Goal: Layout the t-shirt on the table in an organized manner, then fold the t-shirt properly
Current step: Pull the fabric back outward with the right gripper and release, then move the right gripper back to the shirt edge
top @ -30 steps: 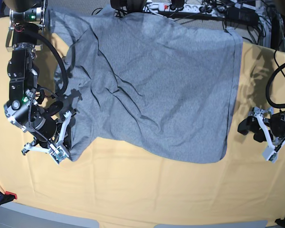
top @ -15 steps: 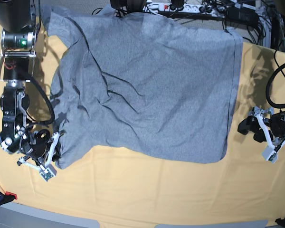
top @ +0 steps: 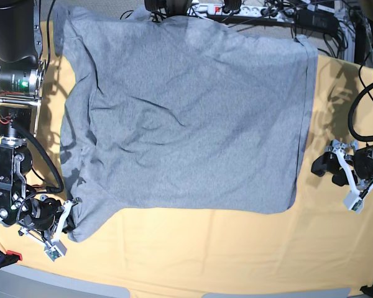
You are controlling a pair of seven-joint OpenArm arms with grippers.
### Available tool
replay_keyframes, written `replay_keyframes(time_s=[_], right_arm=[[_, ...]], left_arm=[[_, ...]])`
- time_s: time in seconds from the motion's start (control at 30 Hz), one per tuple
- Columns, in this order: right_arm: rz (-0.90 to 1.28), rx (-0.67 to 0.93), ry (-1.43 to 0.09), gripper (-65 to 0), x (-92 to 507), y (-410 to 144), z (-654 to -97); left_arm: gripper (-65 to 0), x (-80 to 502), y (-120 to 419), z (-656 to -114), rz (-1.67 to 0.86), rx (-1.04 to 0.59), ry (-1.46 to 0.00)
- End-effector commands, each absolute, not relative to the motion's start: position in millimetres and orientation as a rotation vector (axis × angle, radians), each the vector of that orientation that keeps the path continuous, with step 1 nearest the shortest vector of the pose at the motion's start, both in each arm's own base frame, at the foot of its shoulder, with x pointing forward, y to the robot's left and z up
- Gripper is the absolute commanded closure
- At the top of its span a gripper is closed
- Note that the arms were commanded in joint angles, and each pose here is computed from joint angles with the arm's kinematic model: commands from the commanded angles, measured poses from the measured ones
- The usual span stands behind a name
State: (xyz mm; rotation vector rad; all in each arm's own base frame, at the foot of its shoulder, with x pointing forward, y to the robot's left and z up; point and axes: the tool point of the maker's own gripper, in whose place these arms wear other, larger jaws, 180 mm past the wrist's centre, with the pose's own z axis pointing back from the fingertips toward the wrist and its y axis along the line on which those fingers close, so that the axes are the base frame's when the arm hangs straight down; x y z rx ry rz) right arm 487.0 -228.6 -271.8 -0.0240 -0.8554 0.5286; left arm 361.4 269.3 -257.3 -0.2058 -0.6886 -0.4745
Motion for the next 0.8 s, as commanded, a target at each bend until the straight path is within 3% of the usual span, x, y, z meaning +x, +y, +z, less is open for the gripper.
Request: replay_keyframes(time_s=[0.0,0.17,0.2,0.33,0.4,0.6,0.77], right_arm=[[0.493,-0.087,-0.919,0.0,500.0,-243.2,-244.7],[0.370,-0.228,-0.944,0.0,507.7,-272.9,-236.7],[0.354,-0.244,-0.956,-4.4,509.1,-276.1,-234.3],[0.268,-0.301,-1.008,-34.5,514.5,-289.9,-223.1],[0.265,-0.300,-1.040,-43.2,518.0,-289.0,-216.5],[0.189,-0.279,-0.906,-44.5,510.5,-301.9,-209.3],[0.221,-0.062,-0.846,-44.5,494.7,-291.6,-204.2]], left_arm=[[-43.3,368.8,274.4,-238.1,-0.478,-0.190,-0.741],[-43.2,368.9,274.4,-238.0,-0.478,-0.190,-0.741],[-43.3,368.9,274.4,-238.0,-0.478,-0.190,-0.741],[-43.3,369.0,274.4,-237.8,-0.478,-0.190,-0.742],[-43.3,369.0,274.4,-237.9,-0.477,-0.190,-0.741],[-43.3,369.0,274.4,-237.8,-0.478,-0.190,-0.742],[-43.3,369.1,275.6,-238.1,-0.478,-0.183,-0.740]])
